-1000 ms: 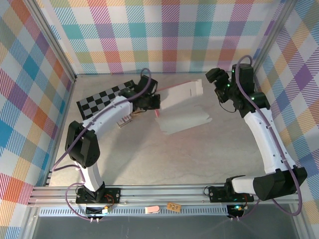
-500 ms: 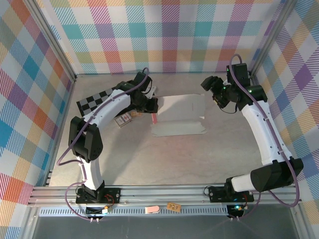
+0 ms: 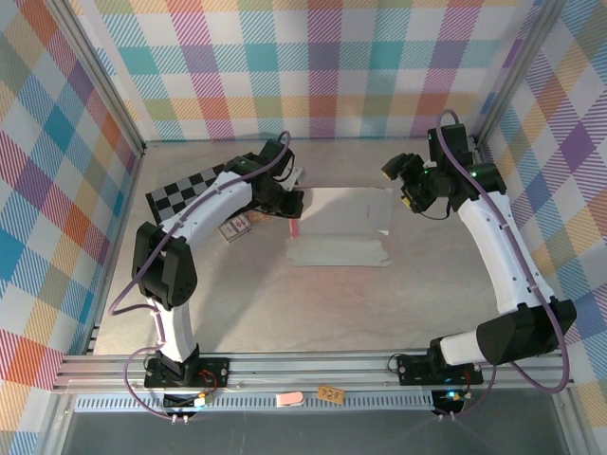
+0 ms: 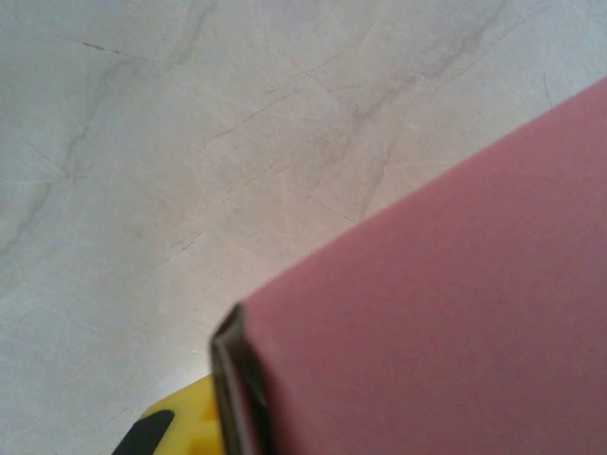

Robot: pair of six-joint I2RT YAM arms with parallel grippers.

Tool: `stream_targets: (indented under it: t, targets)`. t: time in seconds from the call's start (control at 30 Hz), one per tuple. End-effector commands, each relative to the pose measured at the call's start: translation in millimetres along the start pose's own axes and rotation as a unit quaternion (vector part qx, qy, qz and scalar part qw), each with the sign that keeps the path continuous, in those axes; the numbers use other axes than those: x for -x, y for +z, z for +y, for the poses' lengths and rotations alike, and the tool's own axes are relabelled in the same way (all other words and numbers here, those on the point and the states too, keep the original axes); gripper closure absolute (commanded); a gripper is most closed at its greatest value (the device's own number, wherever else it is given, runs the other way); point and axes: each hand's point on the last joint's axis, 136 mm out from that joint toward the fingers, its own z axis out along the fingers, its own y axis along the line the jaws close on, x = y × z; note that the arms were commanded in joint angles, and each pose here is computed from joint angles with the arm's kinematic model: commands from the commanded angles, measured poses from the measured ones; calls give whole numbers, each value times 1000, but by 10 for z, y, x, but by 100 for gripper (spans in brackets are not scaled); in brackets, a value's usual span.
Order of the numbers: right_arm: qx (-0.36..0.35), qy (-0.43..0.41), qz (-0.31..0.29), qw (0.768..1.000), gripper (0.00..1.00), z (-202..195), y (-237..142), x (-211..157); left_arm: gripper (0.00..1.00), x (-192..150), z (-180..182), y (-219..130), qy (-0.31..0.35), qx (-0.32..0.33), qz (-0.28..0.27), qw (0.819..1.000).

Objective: Fold the paper box

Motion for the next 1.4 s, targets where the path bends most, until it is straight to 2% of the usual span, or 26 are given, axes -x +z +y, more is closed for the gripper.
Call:
stream_targets:
  t: [0.0,0.27,0.47,0.57,0.73,0.83,1.2,1.37]
  targets:
    - [9,34,14,999,31,52,181,-15,100,0,-146,-91,24,-5,-1,1000]
    - [-30,-33,10,999,39,50,509,167,100,23,-210,-117,34,-13,-3,999]
    - [-44,-47,28,998,42,-4,641,141,100,44,-212,-145,39,-11,-6,999]
    - [-44,-52,26,997,43,-3,573,130,100,55,-196,-149,39,-6,-7,999]
    - [-33,-71,-12,997,41,79,267,201,100,66,-175,-155,41,2,-6,999]
    - [-34,-75,-14,997,41,72,256,243,100,79,-181,-166,42,2,-9,999]
    - [-38,-62,43,996,42,33,585,146,100,109,-228,-222,42,-1,-20,999]
    - [-27,-41,64,997,47,12,663,46,100,124,-253,-222,42,-2,-24,999]
